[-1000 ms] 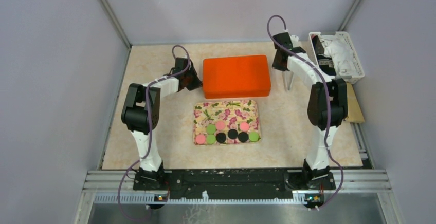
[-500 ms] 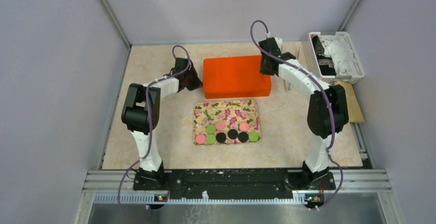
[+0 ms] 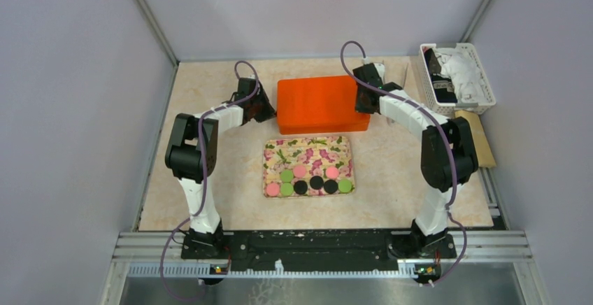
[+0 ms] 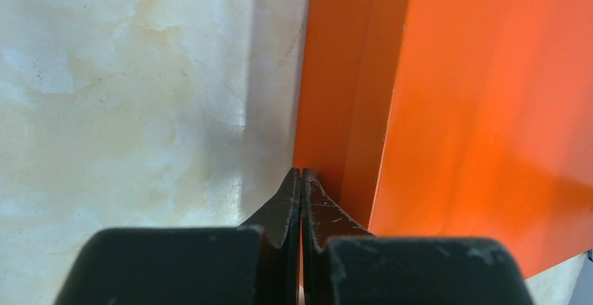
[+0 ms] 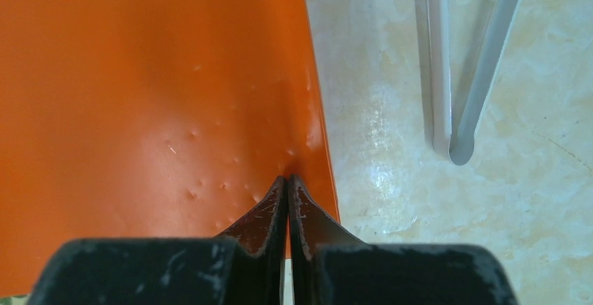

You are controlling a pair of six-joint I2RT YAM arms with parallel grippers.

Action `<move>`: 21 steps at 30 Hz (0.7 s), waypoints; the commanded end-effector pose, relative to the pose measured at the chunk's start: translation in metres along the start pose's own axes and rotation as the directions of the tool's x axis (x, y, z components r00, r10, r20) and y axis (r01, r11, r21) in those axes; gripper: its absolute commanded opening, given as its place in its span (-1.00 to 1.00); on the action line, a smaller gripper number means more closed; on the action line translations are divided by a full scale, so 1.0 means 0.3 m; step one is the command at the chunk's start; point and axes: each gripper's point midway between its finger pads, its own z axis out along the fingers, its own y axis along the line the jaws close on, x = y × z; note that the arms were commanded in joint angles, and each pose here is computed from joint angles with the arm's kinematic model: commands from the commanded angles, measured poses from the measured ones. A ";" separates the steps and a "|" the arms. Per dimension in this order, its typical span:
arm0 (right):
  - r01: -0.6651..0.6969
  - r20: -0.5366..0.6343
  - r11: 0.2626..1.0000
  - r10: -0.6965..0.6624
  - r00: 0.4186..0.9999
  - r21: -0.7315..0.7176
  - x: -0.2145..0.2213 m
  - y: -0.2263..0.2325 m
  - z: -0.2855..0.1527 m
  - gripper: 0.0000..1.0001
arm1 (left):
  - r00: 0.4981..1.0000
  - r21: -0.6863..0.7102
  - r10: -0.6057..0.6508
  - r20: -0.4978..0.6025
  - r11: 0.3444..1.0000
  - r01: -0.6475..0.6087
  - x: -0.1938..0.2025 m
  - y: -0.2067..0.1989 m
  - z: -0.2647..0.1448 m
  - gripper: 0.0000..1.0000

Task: Pack the cookies

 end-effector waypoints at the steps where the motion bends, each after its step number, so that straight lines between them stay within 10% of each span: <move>1: -0.014 0.066 0.998 0.018 0.998 -0.054 -0.086 0.025 -0.065 -1.00 | 0.997 0.082 0.030 0.069 0.996 -0.036 -0.071 -0.096 -0.056 -1.00; 14: -0.017 0.194 0.994 0.038 0.980 -0.105 -0.212 0.032 -0.182 -0.98 | 0.993 0.032 0.051 0.106 0.998 -0.055 -0.101 -0.084 -0.101 -1.00; 21: -0.016 0.271 0.997 0.036 0.962 -0.073 -0.253 -0.009 -0.233 0.15 | 0.975 0.000 0.108 0.193 0.994 -0.110 -0.166 -0.123 -0.230 -1.00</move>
